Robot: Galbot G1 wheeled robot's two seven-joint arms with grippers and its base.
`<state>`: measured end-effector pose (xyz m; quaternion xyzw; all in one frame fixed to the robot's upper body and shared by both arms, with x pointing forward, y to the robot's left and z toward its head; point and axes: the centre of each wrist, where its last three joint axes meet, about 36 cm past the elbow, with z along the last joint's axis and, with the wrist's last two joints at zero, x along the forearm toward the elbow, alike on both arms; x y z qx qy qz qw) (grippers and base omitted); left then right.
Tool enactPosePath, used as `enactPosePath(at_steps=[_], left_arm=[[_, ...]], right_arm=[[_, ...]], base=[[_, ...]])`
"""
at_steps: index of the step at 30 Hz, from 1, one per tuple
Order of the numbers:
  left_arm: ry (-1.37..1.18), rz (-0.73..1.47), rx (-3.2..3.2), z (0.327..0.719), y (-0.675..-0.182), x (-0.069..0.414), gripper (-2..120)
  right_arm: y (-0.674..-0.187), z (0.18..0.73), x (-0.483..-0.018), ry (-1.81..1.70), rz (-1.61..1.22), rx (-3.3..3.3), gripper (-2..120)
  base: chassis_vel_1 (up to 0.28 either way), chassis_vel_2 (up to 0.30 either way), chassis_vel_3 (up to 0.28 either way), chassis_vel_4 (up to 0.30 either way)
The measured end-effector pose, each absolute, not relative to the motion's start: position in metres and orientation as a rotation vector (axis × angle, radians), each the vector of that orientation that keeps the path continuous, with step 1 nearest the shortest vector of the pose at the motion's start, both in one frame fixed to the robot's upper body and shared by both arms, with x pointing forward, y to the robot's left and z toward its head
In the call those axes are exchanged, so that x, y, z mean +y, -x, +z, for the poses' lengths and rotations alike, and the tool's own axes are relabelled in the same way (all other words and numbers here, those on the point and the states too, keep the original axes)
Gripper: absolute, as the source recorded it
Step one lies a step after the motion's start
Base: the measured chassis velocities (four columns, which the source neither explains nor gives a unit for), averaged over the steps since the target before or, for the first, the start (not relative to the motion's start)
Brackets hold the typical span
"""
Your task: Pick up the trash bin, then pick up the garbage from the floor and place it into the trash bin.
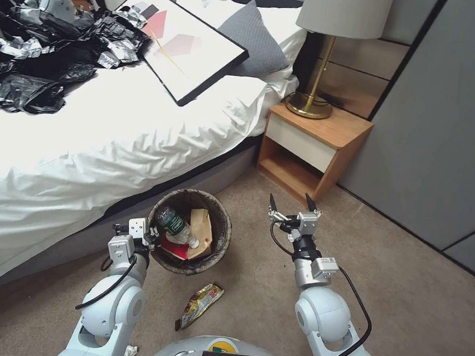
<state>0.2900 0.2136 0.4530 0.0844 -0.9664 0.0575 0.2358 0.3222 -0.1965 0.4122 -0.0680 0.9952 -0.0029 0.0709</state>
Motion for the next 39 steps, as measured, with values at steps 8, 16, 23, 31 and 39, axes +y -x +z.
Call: enactPosePath(at_steps=[8, 16, 23, 31, 39], left_arm=[[-0.231, 0.158, -2.651, 0.4530, -0.2900, 0.2137, 0], [-0.231, 0.158, -2.651, 0.4530, -0.2900, 0.2137, 0], [-0.235, 0.157, -2.651, 0.4530, -0.2901, 0.2143, 0], [-0.229, 0.159, -2.651, 0.4530, -0.2900, 0.2133, 0], [-0.231, 0.158, -2.651, 0.4530, -0.2900, 0.2135, 0]], right_arm=[[-0.3268, 0.4109, -0.1944, 0.236, 0.011, 2.980, 100], [-0.3275, 0.4113, -0.1937, 0.243, 0.018, 2.978, 100], [-0.3292, 0.4130, -0.1920, 0.253, 0.025, 2.974, 100], [-0.3308, 0.4141, -0.1911, 0.263, 0.029, 2.974, 100], [-0.3308, 0.4143, -0.1908, 0.268, 0.029, 2.981, 100]], base=[[0.084, 0.080, 0.082, 0.080], [0.106, 0.115, 0.112, 0.104], [0.105, 0.109, 0.102, 0.109], [0.004, 0.006, 0.008, 0.001], [0.000, 0.000, 0.000, 0.000]])
